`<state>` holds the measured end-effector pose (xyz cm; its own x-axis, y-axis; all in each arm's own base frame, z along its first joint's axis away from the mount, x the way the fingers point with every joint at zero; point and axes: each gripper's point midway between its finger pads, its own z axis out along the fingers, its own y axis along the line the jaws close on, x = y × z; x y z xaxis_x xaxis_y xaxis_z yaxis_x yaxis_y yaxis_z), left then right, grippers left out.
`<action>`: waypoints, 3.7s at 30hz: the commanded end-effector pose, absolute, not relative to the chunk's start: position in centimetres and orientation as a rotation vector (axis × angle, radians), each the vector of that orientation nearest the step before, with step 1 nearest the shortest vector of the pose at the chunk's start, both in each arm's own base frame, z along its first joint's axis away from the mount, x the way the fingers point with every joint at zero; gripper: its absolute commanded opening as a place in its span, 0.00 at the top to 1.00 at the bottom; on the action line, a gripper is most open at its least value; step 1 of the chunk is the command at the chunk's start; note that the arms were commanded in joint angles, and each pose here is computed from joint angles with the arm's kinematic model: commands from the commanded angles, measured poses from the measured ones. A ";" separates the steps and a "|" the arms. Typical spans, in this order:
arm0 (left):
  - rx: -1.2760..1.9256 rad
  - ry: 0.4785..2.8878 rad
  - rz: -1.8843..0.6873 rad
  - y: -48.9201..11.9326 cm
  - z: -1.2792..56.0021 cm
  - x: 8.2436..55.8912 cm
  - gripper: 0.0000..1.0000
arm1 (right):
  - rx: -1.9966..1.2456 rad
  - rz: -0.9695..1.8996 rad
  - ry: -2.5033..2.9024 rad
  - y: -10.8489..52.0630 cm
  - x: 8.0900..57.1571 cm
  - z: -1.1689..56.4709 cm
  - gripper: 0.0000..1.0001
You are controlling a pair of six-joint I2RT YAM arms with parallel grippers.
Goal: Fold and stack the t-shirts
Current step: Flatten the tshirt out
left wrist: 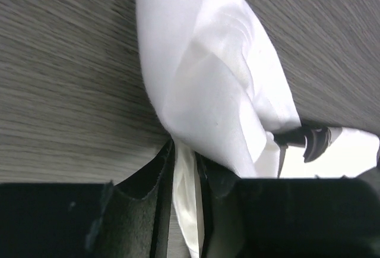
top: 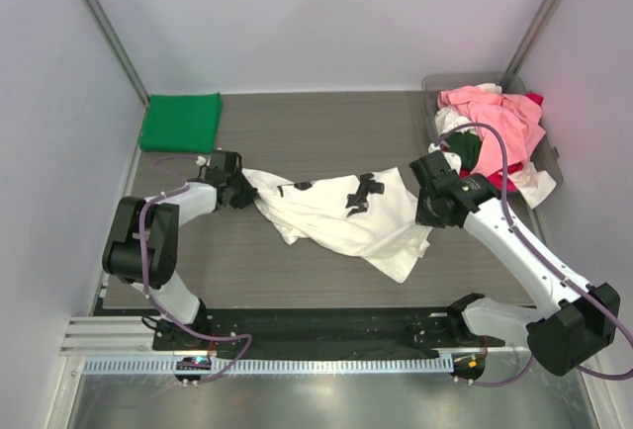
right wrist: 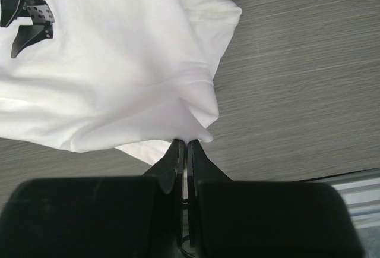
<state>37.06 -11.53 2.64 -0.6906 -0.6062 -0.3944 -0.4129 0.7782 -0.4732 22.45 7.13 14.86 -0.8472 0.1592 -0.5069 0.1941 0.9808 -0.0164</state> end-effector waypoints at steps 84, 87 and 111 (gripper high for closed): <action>-0.229 2.328 -0.104 -11.3 25.1 45.2 1.00 | 0.230 0.079 2.447 6.0 24.4 23.3 0.99; -0.278 2.219 -0.143 -9.4 29.8 42.1 1.00 | 0.215 0.106 2.341 5.8 25.0 27.8 0.99; -0.536 1.351 -0.172 4.3 53.5 12.1 1.00 | 0.071 0.498 1.305 2.8 8.3 58.1 0.99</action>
